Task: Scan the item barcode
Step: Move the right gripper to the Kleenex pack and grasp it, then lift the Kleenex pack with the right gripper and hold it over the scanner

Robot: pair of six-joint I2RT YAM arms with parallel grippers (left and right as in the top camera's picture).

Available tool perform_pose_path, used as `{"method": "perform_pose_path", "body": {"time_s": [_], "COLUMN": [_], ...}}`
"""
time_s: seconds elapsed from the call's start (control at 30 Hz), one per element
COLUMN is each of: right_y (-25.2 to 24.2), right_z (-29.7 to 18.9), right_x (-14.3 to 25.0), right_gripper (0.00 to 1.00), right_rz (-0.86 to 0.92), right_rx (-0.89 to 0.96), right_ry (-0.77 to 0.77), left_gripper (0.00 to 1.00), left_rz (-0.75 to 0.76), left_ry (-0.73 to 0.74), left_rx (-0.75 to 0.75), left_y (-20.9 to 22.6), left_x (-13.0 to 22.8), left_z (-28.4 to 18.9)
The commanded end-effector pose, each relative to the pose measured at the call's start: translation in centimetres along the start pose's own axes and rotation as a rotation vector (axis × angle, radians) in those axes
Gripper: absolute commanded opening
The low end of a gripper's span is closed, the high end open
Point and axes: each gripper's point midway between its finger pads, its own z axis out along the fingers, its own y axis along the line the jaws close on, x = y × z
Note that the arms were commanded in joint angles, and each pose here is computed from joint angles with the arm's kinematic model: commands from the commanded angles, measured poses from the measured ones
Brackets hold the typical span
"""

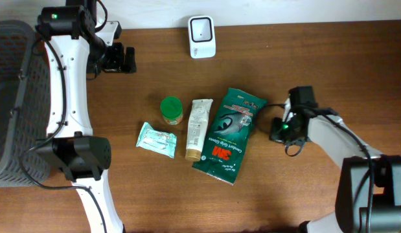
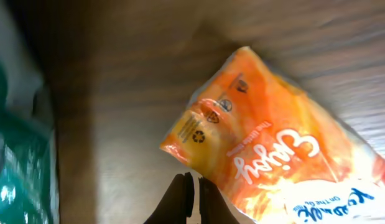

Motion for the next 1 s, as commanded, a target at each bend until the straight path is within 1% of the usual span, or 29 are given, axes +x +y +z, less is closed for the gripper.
{"method": "perform_pose_path", "body": {"time_s": [0.0, 0.03, 0.1, 0.17, 0.2, 0.23, 0.27, 0.3, 0.33, 0.4, 0.47, 0.53, 0.6, 0.7, 0.8, 0.83, 0.9, 0.97], "right_y": [-0.2, 1.5, 3.4, 3.8, 2.6, 1.8, 0.7, -0.7, -2.2, -4.8, -4.5, -5.4, -6.3, -6.3, -5.8, -5.0, -3.8, -3.6], "right_z": [-0.3, -0.9, -2.7, -4.6, -5.7, -6.2, -6.6, -6.8, -6.8, -6.2, -5.0, -3.8, -1.9, -0.9, -1.1, -1.4, -1.9, -2.7], "right_x": [-1.6, -2.1, -3.2, -4.0, -4.3, -4.5, -4.6, -4.3, -3.8, -2.9, -2.3, -2.2, -2.0, -1.3, -0.7, -0.5, -0.4, -1.2], "right_gripper": [0.05, 0.14, 0.17, 0.25, 0.29, 0.34, 0.49, 0.55, 0.56, 0.57, 0.6, 0.6, 0.56, 0.49, 0.49, 0.47, 0.41, 0.42], "right_rz": [0.057, -0.007, -0.025, -0.09, -0.125, -0.141, -0.186, -0.215, -0.204, -0.18, -0.247, -0.253, -0.227, -0.206, -0.061, -0.043, -0.027, -0.033], "right_rx": [-0.06, -0.147, -0.225, -0.208, -0.134, -0.099, -0.071, -0.061, -0.053, -0.056, -0.183, -0.186, -0.185, -0.204, -0.217, -0.263, -0.334, -0.339], "right_ry": [-0.043, -0.044, -0.04, -0.031, -0.022, -0.02, -0.015, 0.003, 0.031, 0.076, 0.106, 0.129, 0.169, 0.212, 0.247, 0.257, 0.259, 0.237], "left_gripper": [0.99, 0.99, 0.99, 0.99, 0.99, 0.99, 0.99, 0.99, 0.99, 0.99, 0.99, 0.99, 0.99, 0.99, 0.99, 0.99, 0.99, 0.99], "left_rz": [0.001, 0.001, 0.001, 0.001, 0.001, 0.001, 0.001, 0.001, 0.001, 0.001, 0.001, 0.001, 0.001, 0.001, 0.001, 0.001, 0.001, 0.001], "left_ry": [-0.022, -0.022, -0.022, -0.022, -0.022, -0.022, -0.022, -0.022, -0.022, -0.022, -0.022, -0.022, -0.022, -0.022, -0.022, -0.022, -0.022, -0.022], "left_rx": [-0.007, -0.007, -0.007, -0.007, -0.007, -0.007, -0.007, -0.007, -0.007, -0.007, -0.007, -0.007, -0.007, -0.007, -0.007, -0.007, -0.007, -0.007], "left_y": [0.1, 0.1, 0.1, 0.1, 0.1, 0.1, 0.1, 0.1, 0.1, 0.1, 0.1, 0.1, 0.1, 0.1, 0.1, 0.1, 0.1, 0.1], "left_x": [-0.1, -0.1, -0.1, -0.1, -0.1, -0.1, -0.1, -0.1, -0.1, -0.1, -0.1, -0.1, -0.1, -0.1, -0.1, -0.1, -0.1, -0.1], "left_z": [-0.9, -0.9, -0.9, -0.9, -0.9, -0.9, -0.9, -0.9, -0.9, -0.9, -0.9, -0.9, -0.9, -0.9, -0.9, -0.9, -0.9, -0.9]}}
